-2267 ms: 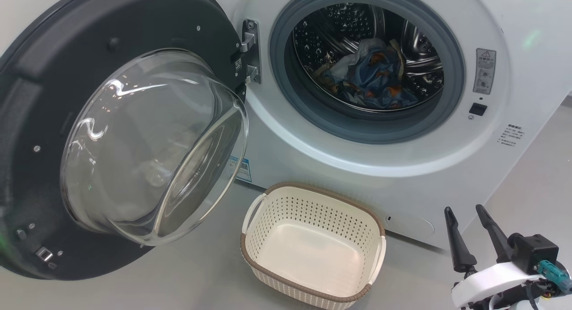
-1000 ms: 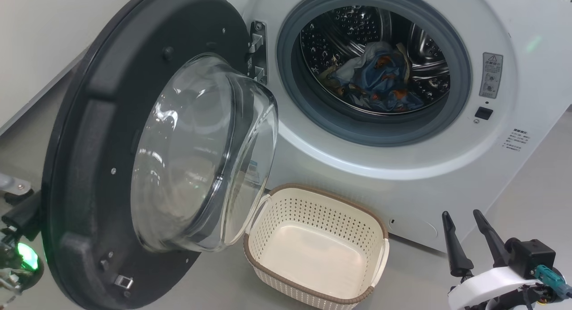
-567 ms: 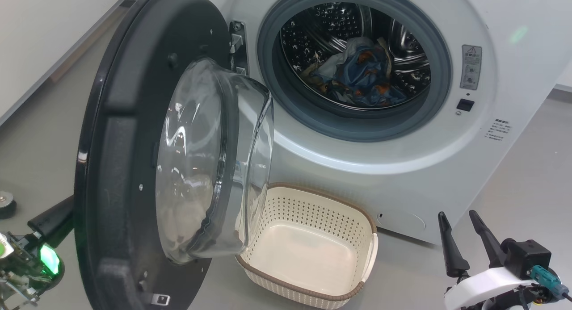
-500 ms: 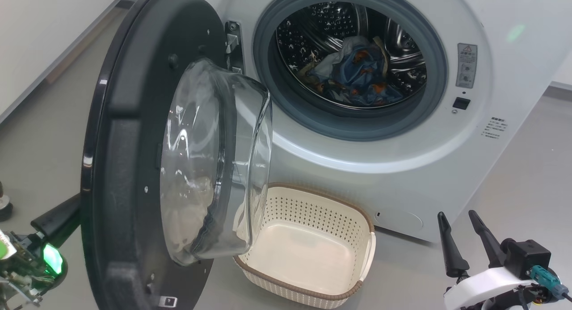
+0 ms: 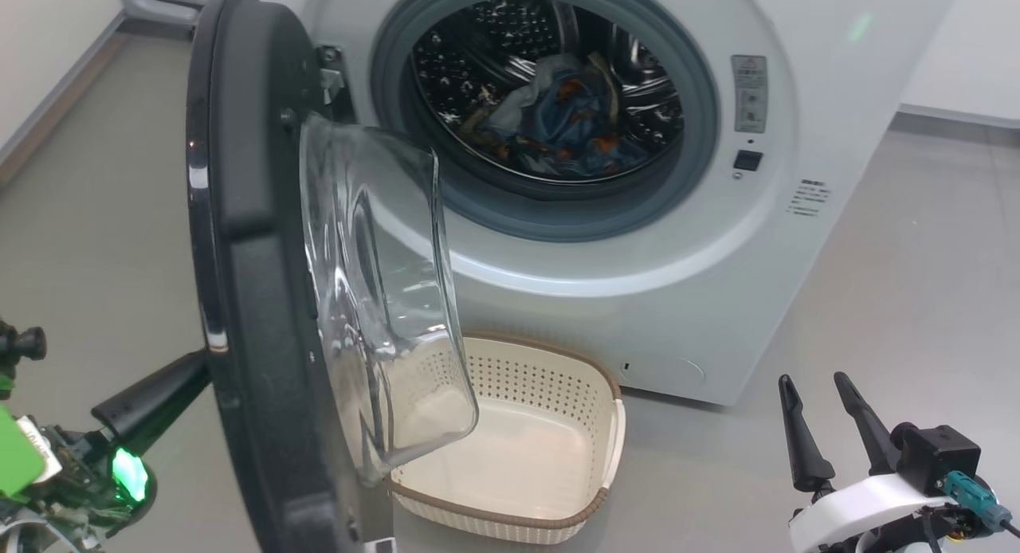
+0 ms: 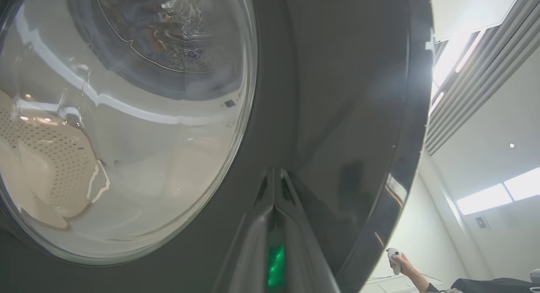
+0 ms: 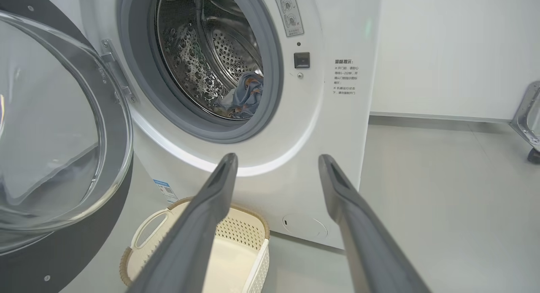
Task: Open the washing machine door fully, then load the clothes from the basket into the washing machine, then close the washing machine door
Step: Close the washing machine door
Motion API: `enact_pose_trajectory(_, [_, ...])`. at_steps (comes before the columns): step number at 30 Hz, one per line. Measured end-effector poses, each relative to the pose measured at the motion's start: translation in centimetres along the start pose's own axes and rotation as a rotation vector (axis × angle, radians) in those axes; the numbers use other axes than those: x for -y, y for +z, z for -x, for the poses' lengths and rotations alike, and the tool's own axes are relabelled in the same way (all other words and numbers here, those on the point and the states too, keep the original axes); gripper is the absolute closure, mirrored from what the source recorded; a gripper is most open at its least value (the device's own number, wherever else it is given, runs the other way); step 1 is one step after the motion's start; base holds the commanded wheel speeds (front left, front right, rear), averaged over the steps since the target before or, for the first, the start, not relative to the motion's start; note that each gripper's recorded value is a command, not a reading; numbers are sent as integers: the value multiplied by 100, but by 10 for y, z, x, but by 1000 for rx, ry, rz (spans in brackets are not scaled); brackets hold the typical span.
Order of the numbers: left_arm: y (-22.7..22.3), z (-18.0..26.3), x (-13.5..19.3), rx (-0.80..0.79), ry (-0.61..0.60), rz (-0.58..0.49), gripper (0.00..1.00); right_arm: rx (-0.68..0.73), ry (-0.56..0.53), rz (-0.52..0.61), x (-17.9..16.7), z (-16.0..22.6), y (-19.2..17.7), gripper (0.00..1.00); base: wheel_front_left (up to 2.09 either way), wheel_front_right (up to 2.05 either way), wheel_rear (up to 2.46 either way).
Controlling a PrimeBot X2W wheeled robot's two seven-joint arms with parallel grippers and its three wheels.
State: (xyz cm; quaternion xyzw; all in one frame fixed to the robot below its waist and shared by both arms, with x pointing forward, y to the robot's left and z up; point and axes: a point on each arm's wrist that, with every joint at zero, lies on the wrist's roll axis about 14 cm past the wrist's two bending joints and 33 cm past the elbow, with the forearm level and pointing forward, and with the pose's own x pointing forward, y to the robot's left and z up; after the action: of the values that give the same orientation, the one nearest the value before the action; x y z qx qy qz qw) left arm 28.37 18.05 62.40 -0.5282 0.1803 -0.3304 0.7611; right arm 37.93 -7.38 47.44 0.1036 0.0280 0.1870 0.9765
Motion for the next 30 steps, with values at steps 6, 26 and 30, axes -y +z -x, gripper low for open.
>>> enact_pose_trajectory(6, [-12, -25, 7, -77, -46, 12, 100, 10, -61, -2, 17, 12, 3, 0, 0, 0, 0])
enact_pose_trajectory(26, [-30, -100, 21, -213, -141, 14, 100, 51, -241, -7, 66, 48, 13, 0, 0, 0, 0])
enact_pose_trajectory(30, [-22, -119, 19, -195, -143, 5, 100, 44, -264, -10, 73, 50, 10, 0, 0, 0, 0])
